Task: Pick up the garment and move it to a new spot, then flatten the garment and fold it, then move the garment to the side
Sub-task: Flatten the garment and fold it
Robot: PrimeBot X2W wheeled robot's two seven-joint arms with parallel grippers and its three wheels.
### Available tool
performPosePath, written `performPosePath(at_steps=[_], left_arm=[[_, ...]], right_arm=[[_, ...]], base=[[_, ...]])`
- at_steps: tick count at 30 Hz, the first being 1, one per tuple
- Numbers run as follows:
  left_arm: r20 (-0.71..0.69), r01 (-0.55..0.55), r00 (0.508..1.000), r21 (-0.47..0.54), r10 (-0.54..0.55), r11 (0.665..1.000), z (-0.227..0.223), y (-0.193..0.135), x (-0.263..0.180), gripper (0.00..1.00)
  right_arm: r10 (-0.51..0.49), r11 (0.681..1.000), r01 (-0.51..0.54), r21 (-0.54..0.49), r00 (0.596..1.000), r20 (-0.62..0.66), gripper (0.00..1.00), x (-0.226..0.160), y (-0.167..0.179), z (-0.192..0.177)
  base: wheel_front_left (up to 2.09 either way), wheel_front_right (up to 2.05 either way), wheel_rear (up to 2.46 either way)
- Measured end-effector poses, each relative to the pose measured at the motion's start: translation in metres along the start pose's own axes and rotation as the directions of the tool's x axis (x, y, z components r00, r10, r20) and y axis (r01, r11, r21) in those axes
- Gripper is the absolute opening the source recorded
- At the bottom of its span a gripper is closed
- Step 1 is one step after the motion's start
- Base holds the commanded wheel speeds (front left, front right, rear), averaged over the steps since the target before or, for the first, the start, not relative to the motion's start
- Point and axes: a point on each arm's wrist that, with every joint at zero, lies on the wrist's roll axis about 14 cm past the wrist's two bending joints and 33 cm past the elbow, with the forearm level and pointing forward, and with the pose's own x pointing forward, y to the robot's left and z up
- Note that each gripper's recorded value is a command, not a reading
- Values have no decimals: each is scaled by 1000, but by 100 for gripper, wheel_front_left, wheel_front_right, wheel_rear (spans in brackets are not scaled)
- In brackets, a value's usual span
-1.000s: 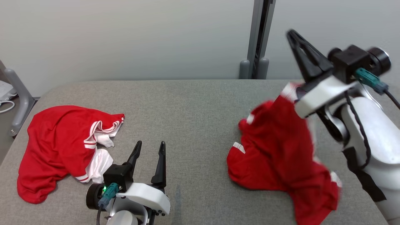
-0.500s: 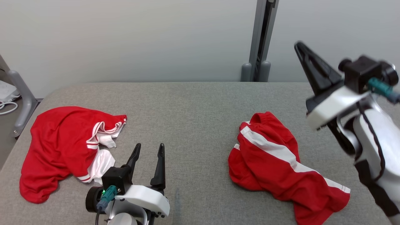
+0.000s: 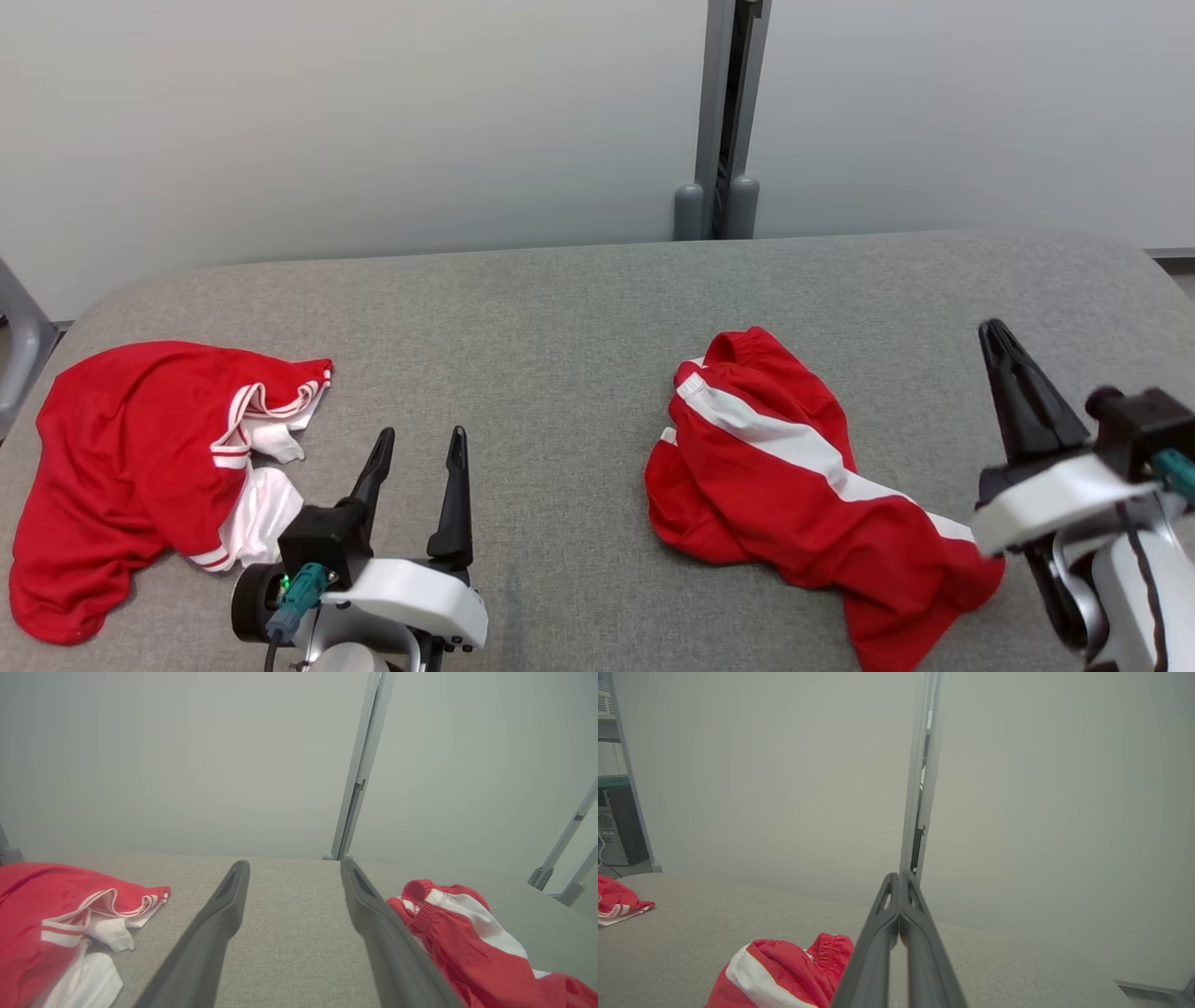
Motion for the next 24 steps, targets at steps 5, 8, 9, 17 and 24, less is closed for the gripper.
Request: performPosePath(at_steps=[5,8,9,17,24], left_arm=[[-14,6,1000,8,-5,1000,-6,-1,-5,100],[-28,8,1000,4,-8,1000,-11,-1,-8,100],[-31,7,999,4,-7,1000,-12,0,-8,100],[-43,1,999,3,-1,1000,-16,2,-11,100],[-53,-5,999,-1,5,1000,-18,4,-12,100]], right_arm=[[-66,997,67,32,997,-49,0,-31,0,-23],[-88,996,90,27,993,-76,100,-41,1,-33],[-93,995,96,38,992,-82,100,-43,3,-36],[-65,996,71,47,991,-116,100,-44,15,-47],[68,997,-61,45,986,-156,100,-23,50,-60]], base=[[0,0,0],[0,0,0],[0,0,0],[0,0,0],[0,0,0]])
